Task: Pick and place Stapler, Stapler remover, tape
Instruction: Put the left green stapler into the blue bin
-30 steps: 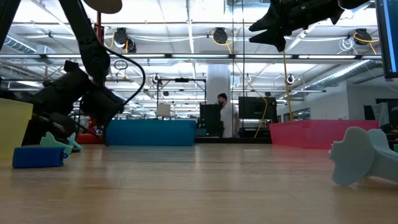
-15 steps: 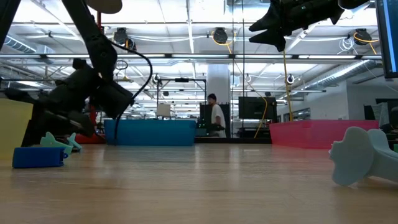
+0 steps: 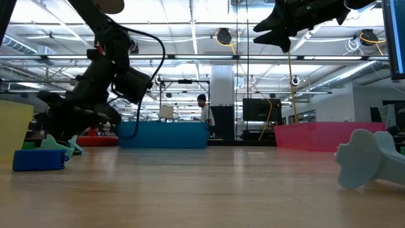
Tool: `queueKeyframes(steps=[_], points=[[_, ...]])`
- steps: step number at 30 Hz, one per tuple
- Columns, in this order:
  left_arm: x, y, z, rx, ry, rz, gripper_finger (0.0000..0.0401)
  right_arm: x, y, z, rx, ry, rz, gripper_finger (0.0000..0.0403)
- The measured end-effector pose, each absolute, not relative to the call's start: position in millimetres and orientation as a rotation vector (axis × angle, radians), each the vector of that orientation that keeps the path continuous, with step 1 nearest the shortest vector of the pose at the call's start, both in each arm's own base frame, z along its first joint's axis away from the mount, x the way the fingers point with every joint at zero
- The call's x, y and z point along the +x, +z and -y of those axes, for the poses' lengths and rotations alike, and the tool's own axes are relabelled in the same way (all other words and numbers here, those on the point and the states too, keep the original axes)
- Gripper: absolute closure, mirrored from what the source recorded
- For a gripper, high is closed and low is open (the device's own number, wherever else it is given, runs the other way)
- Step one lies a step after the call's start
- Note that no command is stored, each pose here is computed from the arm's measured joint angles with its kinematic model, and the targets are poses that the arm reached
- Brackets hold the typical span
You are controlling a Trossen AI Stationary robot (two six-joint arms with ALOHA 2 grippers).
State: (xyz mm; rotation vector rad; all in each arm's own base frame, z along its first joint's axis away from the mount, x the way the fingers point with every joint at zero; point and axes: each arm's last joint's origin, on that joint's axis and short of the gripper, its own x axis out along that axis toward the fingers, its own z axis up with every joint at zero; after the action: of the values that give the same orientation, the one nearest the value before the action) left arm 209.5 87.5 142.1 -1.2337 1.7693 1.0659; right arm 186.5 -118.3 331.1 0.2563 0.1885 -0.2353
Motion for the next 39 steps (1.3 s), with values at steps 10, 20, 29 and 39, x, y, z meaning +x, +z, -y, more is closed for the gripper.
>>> queueKeyframes(steps=[10, 20, 29, 39], points=[[186.5, 177.6, -71.5, -1.205, 1.108, -1.819, 0.0258, 186.5, 331.1, 118.3, 0.241, -0.234, -0.19, 0.0206], [184.2, 150.4, -55.5, -1.259, 1.063, -1.792, 0.0186, 186.5, 331.1, 118.4, 0.237, -0.238, -0.191, 0.0206], [177.5, 131.8, -52.2, -1.25, 1.056, -1.751, 0.018, 186.3, 331.1, 119.2, 0.235, -0.265, -0.19, 0.0206], [172.1, 123.1, -48.9, -1.322, 1.052, -1.747, 0.0211, 186.3, 331.1, 119.1, 0.253, -0.266, -0.187, 0.0206]])
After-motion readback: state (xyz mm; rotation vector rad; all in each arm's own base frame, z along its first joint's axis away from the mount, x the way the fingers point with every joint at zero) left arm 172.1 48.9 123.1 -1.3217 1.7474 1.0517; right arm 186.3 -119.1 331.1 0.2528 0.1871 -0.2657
